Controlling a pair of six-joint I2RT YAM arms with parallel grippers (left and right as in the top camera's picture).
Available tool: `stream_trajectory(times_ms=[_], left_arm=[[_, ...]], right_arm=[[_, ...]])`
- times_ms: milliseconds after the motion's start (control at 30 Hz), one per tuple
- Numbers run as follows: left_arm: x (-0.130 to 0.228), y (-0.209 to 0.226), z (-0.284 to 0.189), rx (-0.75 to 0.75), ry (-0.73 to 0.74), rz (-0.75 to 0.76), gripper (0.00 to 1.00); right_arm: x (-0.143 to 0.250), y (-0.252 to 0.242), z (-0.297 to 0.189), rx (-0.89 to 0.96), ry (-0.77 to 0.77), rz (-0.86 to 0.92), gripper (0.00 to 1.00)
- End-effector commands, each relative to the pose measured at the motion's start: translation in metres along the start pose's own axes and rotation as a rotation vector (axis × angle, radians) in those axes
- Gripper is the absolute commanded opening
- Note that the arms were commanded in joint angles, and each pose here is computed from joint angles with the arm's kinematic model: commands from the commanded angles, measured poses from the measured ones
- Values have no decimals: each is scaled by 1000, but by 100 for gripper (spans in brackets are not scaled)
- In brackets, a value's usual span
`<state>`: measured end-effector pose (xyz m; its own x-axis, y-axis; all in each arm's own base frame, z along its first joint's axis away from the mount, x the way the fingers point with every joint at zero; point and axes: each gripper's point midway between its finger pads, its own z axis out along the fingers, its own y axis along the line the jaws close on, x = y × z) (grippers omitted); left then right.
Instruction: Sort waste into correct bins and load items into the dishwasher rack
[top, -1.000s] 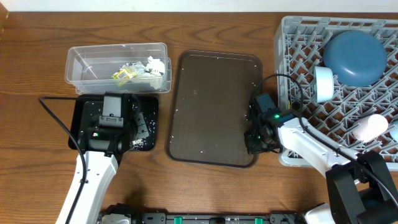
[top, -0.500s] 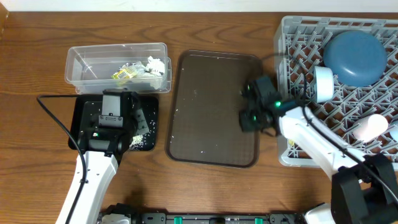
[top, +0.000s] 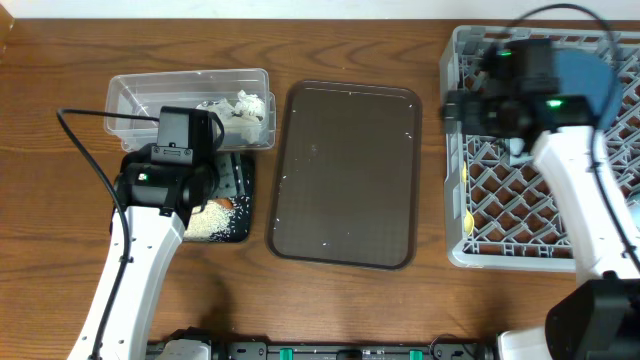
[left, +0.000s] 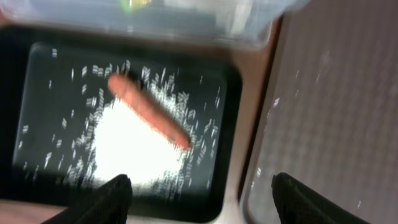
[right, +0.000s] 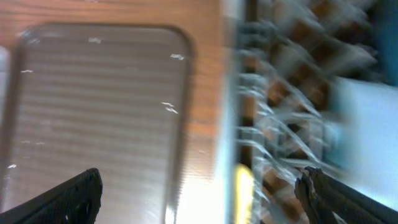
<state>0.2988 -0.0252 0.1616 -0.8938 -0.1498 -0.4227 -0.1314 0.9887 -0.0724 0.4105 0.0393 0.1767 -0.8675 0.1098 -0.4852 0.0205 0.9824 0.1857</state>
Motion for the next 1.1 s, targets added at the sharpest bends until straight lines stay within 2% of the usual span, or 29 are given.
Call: stream_trajectory(times_ms=[0, 167, 333, 667, 700, 733, 900, 1067], left_arm=[[7, 4, -9, -9, 25, 24, 75], [17, 7, -21, -11, 32, 24, 75], [19, 8, -42, 10, -56, 21, 74], [32, 13, -84, 97, -451, 5, 75], [34, 15, -87, 98, -482, 3, 84], [36, 16, -90, 102, -505, 2, 85], [39, 17, -98, 113, -548, 0, 87], [44, 18, -94, 106, -520, 1, 89]], right_arm=[[-5, -30, -23, 40, -24, 35, 99], [1, -65, -46, 86, -34, 127, 99], [21, -75, -71, 102, -61, 161, 99], [60, -76, -96, 139, -388, 108, 99], [65, -77, -98, 145, -417, 104, 99], [69, -76, -99, 144, -430, 102, 99], [89, -75, -98, 143, -441, 100, 99], [107, -77, -88, 147, -364, 114, 99]])
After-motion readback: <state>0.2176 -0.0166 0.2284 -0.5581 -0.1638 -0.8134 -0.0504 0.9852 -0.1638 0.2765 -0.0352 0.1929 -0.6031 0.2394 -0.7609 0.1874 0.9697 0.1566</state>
